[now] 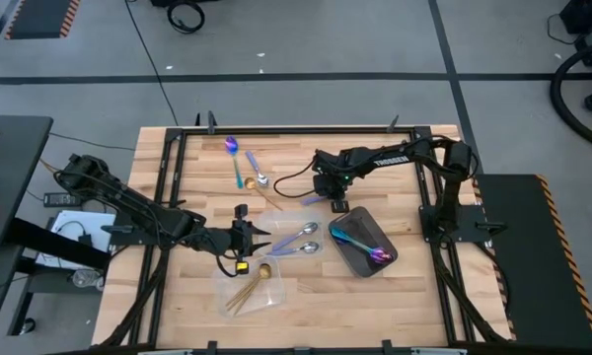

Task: Sort silverware by color (type)
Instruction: Put the blue spoon into the top transparent bin

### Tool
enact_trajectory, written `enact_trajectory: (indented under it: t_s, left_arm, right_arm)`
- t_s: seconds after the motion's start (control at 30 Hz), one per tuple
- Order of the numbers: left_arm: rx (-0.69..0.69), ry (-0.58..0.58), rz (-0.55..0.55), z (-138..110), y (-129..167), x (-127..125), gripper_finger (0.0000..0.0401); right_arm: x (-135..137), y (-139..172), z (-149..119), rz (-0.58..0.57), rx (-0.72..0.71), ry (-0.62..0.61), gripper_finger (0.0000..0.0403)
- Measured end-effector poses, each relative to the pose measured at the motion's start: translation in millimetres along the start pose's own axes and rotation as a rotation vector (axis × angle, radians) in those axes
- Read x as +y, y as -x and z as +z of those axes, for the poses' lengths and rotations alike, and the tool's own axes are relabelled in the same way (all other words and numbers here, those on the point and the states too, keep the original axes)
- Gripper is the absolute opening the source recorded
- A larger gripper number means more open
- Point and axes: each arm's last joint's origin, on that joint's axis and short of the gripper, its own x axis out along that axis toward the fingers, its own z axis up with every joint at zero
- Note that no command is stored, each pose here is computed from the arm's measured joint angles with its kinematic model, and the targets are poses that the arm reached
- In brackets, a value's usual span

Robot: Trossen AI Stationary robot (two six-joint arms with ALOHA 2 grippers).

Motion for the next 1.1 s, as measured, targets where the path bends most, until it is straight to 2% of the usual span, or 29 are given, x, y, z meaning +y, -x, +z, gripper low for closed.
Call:
enact_trajectory:
  t_s: [0.1, 0.37, 0.6, 0.9, 1.1]
  left_arm:
    - [0.001, -0.002, -0.001, -0.1, 0.0, 0.0, 0.0116]
    - [0.005, -0.008, 0.0, -0.5, 0.1, 0.1, 0.0116]
    - [0.009, 0.014, 0.011, -0.9, -0.1, 0.9, 0.0116]
    - [0.013, 0.042, 0.029, -1.4, -0.1, 1.6, 0.0116]
    - [0.032, 0.04, 0.037, -3.1, 3.2, 1.2, 0.0116]
  right_arm:
    - [0.2, 0.1, -0.3, 0.002, 0.001, -0.001, 0.0012]
    - [1.3, 8.9, 4.4, -0.006, 0.042, -0.026, 0.0012]
    - [4.7, 19.3, 14.1, -0.04, 0.04, 0.006, 0.0012]
    - [9.8, 43.7, 37.4, -0.142, 0.073, 0.046, 0.0012]
    - [21.2, 66.0, 60.0, -0.155, 0.032, 0.087, 0.0011]
